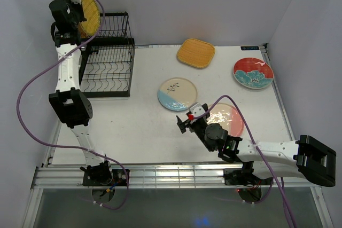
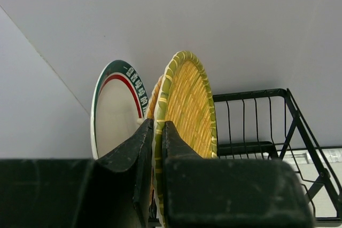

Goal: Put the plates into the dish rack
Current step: Insert the plate into the dish rack.

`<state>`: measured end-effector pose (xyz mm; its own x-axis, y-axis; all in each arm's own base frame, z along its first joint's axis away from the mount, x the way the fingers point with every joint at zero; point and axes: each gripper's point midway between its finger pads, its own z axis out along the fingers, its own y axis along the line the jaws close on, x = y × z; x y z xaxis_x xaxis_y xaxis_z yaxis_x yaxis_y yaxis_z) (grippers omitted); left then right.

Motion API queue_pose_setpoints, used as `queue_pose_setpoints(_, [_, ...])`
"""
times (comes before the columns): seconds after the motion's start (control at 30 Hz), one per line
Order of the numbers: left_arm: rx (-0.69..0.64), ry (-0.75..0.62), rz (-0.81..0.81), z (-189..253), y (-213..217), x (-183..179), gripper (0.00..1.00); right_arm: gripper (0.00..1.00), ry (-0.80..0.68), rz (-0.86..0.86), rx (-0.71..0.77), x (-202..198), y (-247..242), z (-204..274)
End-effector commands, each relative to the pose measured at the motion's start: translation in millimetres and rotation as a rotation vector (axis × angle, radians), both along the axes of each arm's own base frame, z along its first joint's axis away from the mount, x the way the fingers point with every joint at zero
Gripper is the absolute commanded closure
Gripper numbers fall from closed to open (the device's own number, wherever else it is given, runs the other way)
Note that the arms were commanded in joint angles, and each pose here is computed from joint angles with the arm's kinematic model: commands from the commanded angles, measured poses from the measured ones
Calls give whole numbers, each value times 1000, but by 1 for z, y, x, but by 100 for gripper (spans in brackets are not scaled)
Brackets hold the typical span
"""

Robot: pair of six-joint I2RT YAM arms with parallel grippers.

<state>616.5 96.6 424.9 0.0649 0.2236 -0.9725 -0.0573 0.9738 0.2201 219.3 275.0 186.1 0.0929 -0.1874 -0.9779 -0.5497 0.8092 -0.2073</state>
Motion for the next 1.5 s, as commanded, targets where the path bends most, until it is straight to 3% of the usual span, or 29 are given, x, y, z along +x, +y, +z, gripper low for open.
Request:
queue_pose_setpoints(0.0, [49,-131,12,50,0,-9,100,10,-14,2,83,1,3,22])
queue_pose_setpoints(0.53, [80,-152,109,48,18,-3,100,10,-5,17,78,1,9,21])
queue_pose_setpoints(0.7, [84,-238,172,68,29,-7,100,10,-4,25,84,-1,9,21])
queue_pose_setpoints(1.47, [139,-183,63,22,8,14,100,10,-4,55,105,-6,8,24])
